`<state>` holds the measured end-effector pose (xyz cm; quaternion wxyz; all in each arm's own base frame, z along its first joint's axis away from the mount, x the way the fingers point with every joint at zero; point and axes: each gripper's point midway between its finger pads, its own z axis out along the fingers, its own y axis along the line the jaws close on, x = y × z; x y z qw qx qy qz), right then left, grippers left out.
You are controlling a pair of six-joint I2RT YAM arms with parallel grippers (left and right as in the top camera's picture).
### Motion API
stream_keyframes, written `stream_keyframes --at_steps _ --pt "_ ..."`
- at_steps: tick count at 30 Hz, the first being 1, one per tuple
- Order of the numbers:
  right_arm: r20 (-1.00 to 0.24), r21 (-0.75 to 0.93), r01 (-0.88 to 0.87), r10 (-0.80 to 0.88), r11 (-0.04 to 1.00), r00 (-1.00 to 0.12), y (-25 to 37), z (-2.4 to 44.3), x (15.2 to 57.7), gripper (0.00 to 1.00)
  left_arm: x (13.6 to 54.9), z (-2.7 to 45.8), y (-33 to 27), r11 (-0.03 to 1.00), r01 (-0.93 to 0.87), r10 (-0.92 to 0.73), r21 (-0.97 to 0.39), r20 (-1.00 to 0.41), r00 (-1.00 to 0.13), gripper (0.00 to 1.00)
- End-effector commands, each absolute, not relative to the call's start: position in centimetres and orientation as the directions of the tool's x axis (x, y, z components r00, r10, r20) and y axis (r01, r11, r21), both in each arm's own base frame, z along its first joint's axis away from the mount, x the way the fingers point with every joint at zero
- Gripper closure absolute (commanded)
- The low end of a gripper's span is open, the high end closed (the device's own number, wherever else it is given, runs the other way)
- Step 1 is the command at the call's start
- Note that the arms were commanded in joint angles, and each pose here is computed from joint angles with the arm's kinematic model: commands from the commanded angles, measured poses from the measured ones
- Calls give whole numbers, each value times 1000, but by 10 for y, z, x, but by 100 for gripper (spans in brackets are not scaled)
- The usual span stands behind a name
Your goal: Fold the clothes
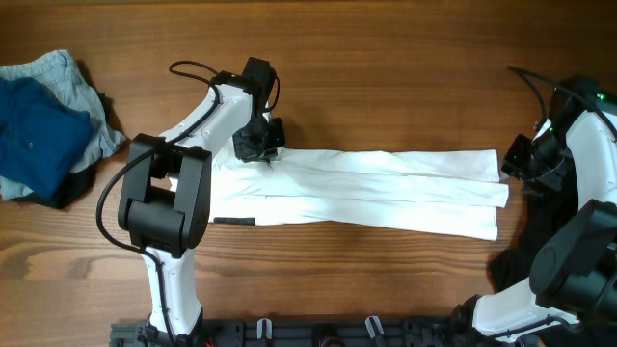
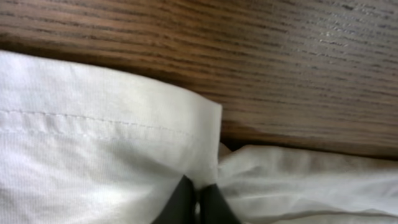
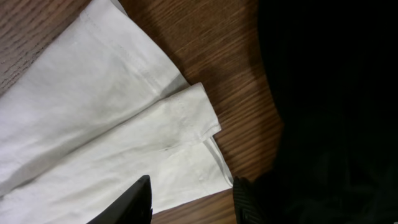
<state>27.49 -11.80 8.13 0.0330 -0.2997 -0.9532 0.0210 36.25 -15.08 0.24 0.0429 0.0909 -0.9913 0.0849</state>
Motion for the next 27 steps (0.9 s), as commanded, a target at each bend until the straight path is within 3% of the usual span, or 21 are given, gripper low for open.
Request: stream_keyframes --at_steps 1,8,13,22,23,26,27 --pt "46 -79 556 560 827 -827 -121 81 272 57 364 26 -147 966 -192 -185 -172 60 -981 96" --pt "46 -79 556 560 827 -827 -121 81 272 57 334 66 -155 972 -151 -138 -181 82 -987 96" --pt "52 -80 551 555 831 -830 -121 81 271 57 302 63 -168 988 -74 -51 -137 160 -986 96" --pt "53 -80 551 555 831 -830 -121 81 271 57 281 57 -182 993 -18 5 -120 194 -981 96" --pt "53 -80 551 556 830 -830 -121 81 271 57 286 56 -184 991 -18 5 -129 175 -985 89" --pt "58 -81 551 555 831 -830 -120 81 270 57 300 55 -190 987 -12 7 -158 118 -993 51" --pt "64 -82 550 556 831 -829 -120 81 268 56 306 55 -191 986 -12 5 -164 97 -995 46"
